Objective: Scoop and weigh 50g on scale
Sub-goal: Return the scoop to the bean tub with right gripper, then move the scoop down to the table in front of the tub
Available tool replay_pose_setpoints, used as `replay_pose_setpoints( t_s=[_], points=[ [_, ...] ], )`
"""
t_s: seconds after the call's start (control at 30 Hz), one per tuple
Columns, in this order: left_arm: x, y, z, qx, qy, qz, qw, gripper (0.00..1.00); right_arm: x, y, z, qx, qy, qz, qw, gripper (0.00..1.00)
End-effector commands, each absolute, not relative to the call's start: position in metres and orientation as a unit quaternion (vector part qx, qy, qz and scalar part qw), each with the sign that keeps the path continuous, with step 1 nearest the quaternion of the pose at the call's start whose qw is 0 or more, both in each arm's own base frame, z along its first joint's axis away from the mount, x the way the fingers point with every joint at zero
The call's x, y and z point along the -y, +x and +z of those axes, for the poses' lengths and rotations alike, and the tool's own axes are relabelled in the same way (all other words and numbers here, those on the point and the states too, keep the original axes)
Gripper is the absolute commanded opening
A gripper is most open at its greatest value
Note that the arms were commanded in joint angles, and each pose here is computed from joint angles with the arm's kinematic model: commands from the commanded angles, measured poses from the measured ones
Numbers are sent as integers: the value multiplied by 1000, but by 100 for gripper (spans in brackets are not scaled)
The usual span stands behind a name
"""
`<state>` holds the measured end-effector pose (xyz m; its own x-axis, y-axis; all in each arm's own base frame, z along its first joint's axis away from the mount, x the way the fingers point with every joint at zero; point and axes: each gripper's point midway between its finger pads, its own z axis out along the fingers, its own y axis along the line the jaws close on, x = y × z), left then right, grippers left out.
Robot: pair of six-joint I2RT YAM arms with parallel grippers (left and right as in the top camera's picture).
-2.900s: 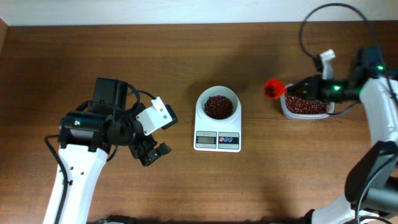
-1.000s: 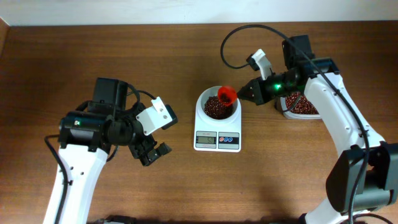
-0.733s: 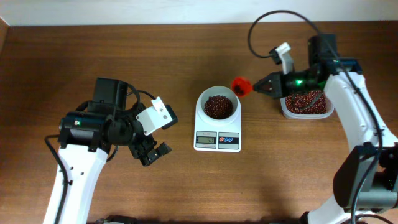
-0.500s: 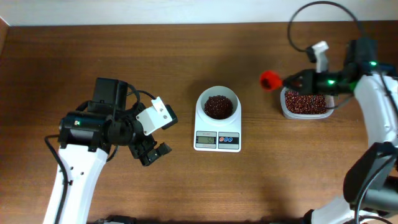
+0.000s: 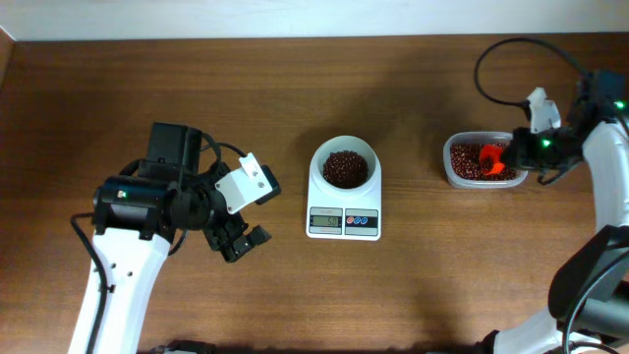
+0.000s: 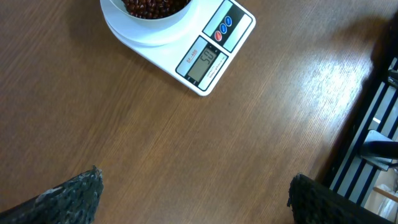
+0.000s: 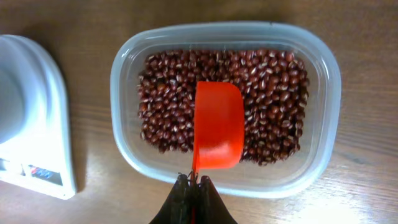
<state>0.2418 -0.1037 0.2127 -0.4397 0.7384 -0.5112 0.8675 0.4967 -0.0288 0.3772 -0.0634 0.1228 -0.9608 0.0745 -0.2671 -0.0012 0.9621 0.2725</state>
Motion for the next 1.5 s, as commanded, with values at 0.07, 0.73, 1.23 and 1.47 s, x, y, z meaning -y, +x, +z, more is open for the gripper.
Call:
replay_pose_setpoints(
  t_s=[0.07,0.73,1.23,1.47],
  points=[
    [105,241,214,-831,486,-146,227,99,84,378,126,-989,59,37,128,4],
    [105,241,214,-831,486,-146,227,99,62,384,194,-985,-1,-105,138,4],
    [105,241,214,-831,486,-146,227,99,30,214,324,-951,134,43,277,4],
    [105,241,214,-831,486,-146,227,99,3,194,167,-922,318,147,166,4]
  ],
)
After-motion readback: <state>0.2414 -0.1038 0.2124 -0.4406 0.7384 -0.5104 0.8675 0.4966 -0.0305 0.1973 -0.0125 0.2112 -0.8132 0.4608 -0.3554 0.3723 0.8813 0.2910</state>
